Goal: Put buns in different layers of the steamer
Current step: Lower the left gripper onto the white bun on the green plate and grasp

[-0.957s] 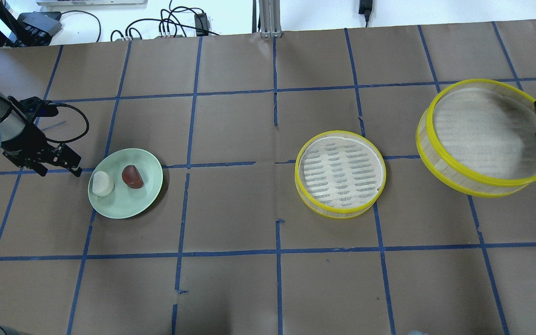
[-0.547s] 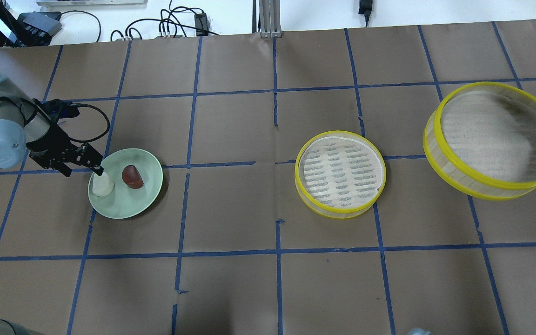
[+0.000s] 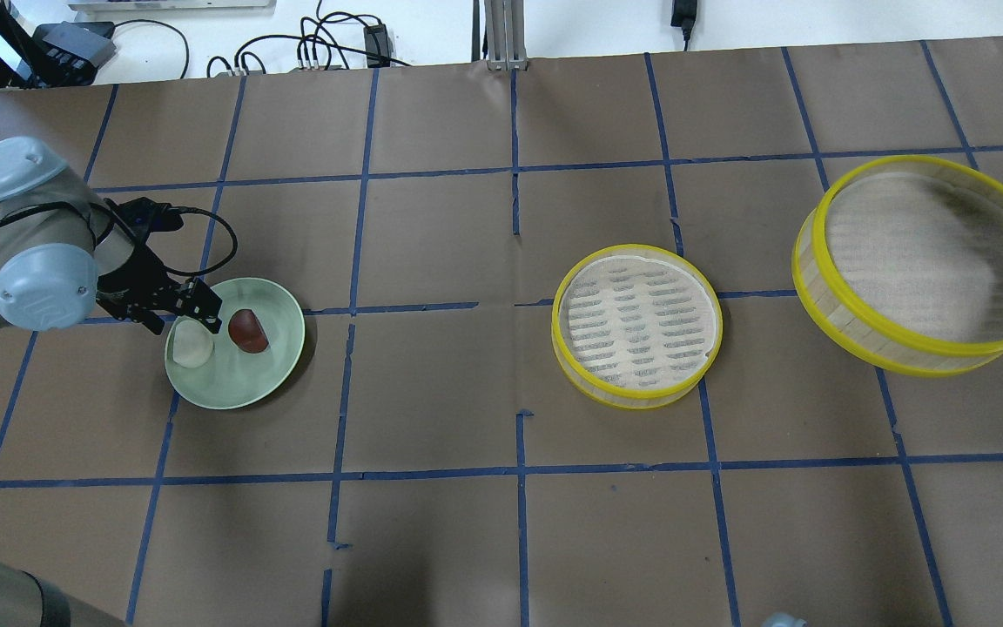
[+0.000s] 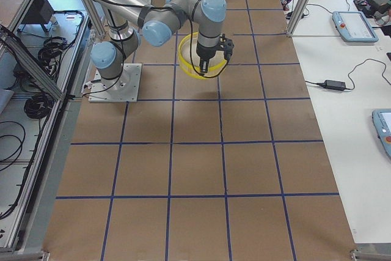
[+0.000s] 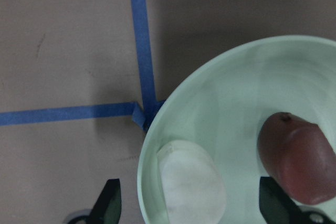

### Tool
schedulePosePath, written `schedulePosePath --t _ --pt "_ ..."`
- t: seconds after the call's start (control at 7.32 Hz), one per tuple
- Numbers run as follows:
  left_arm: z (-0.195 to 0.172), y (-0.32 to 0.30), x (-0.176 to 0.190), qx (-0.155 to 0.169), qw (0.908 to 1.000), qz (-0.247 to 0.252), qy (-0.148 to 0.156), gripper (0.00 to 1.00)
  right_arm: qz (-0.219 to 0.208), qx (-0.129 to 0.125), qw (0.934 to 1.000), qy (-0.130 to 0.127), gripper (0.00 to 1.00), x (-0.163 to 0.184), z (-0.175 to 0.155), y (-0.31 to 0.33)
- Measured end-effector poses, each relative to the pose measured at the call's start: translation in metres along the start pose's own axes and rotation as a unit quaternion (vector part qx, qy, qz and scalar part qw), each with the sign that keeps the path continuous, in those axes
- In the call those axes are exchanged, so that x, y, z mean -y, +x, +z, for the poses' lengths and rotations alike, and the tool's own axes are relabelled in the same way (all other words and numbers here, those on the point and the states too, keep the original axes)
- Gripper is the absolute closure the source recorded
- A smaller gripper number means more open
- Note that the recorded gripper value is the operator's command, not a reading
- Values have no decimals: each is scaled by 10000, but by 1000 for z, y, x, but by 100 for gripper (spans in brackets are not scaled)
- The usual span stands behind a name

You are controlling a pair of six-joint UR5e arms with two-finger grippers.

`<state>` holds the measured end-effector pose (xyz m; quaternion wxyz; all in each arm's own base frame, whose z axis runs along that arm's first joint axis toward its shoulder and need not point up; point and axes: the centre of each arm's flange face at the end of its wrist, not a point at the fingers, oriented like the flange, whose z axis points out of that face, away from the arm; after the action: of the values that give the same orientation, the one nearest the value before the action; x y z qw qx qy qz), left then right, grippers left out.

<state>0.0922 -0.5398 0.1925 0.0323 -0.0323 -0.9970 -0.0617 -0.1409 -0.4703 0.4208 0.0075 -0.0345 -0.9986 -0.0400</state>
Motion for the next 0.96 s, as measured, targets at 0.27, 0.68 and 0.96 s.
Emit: schedulePosePath --t 0.27,0.68,0.96 --pt "-1 7 1 214 9997 124 -67 23 -1 1 10000 3 91 0 -1 0" --pt "-2 12 0 421 9988 211 -165 47 0 9 10000 -8 91 0 0 0" --pt "-5 13 0 437 9987 234 -154 61 11 20 10000 -17 90 -1 2 -1"
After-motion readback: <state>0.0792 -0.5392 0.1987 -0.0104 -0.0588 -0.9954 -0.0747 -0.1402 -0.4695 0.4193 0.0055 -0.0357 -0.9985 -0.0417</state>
